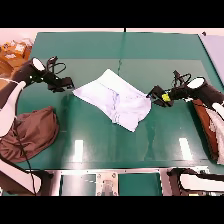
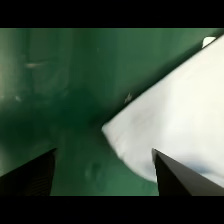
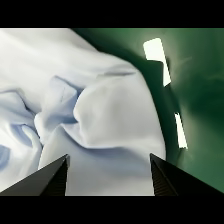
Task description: Fold the shirts.
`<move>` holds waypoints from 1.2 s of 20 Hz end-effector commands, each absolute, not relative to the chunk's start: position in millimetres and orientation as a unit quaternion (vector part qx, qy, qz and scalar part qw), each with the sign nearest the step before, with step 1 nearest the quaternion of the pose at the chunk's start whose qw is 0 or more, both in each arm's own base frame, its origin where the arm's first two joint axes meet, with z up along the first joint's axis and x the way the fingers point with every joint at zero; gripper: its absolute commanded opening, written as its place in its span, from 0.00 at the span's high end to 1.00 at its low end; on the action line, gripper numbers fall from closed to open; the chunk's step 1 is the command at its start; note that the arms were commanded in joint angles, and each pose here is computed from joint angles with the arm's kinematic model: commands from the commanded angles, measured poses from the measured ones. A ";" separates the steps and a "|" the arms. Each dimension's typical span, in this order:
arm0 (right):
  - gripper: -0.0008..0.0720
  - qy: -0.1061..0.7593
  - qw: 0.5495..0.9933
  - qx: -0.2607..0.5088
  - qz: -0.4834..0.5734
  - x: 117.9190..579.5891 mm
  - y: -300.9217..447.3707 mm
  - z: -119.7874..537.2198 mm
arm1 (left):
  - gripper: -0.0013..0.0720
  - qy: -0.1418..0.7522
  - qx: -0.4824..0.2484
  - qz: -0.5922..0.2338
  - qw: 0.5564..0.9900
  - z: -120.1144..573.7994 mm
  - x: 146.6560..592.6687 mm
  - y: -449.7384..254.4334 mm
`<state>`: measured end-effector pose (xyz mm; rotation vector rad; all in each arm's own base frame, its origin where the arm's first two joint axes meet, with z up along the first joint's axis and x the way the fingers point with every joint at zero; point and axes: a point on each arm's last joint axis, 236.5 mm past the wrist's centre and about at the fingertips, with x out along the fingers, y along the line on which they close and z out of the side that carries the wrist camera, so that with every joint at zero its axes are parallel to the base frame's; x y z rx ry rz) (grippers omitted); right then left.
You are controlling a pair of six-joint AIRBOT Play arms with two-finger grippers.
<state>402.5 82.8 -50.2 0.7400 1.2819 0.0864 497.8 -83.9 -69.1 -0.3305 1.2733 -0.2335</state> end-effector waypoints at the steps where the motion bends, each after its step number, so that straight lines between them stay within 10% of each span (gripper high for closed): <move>1: 0.20 0.578 0.735 0.353 0.035 416.5 82.6 -57.3 | 0.05 0.573 -0.200 -0.141 0.782 -90.6 512.3 -109.7; 4: 0.20 0.582 0.720 0.376 0.053 420.0 97.5 -64.2 | 0.26 0.590 -0.196 -0.164 0.766 -99.1 501.7 -127.8; 7: 0.33 0.589 0.710 0.381 0.065 420.4 110.0 -70.8 | 0.95 0.596 -0.197 -0.214 0.748 -90.3 489.0 -147.2; 8: 0.68 0.586 0.715 0.373 0.072 422.4 109.7 -69.8 | 0.95 0.606 -0.194 -0.223 0.739 -88.0 481.8 -149.2; 9: 0.82 0.579 0.725 0.366 0.078 428.3 106.2 -64.7 | 0.95 0.620 -0.186 -0.231 0.726 -84.2 473.4 -147.7; 12: 0.95 0.537 0.759 0.359 0.078 460.4 78.5 -33.1 | 0.95 0.650 -0.124 -0.185 0.726 -67.1 456.3 -108.3; 18: 0.96 0.480 0.800 0.356 0.046 501.3 3.3 3.6 | 0.95 0.672 -0.081 -0.128 0.725 -39.0 384.4 -75.1; 24: 0.95 0.527 0.782 0.308 0.124 493.2 70.2 -25.0 | 0.95 0.621 -0.285 -0.197 0.703 -49.5 336.9 -154.1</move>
